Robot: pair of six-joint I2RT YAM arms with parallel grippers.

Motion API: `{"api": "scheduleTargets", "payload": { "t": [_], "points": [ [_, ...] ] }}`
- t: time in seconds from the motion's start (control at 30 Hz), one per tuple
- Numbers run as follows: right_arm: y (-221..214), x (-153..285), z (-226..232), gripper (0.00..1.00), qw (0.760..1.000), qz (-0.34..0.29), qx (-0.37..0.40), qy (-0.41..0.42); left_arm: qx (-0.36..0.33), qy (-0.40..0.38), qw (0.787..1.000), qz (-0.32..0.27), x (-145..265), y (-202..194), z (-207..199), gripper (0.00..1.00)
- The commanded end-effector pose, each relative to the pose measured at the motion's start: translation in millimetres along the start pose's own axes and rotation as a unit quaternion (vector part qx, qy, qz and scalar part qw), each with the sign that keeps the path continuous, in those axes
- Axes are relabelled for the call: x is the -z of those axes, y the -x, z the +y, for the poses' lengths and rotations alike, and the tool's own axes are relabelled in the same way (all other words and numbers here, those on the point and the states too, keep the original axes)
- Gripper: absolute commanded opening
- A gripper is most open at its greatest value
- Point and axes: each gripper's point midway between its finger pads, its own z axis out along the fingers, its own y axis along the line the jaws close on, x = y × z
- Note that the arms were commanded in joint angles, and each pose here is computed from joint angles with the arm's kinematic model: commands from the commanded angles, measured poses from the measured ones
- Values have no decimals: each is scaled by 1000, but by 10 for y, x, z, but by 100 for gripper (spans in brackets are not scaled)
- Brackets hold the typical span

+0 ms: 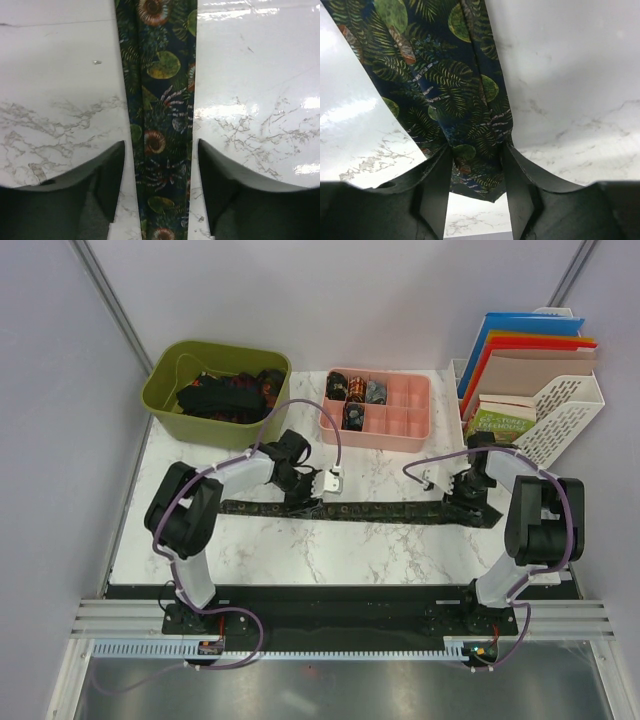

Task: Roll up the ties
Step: Flatten out the tie at the center of the board.

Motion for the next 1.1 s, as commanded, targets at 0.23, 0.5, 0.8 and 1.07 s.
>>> {"api": "scheduleTargets", "payload": {
  "t": [0.23,0.5,0.8,1.07],
  "points": [
    [165,403,-84,80,999,-43,-6,1,61,132,986,-87,1366,-224,55,100],
    [1113,619,101,82,991,-127,25,-12,131,151,979,-29,1925,-1490,-200,98],
    [2456,313,407,73,980,-194,54,13,88,151,984,-41,1848,-1844,-132,91],
    [3606,531,580,59,936,-351,5,25,52,154,985,-63,1620,-1920,-78,84]
  ]
}}
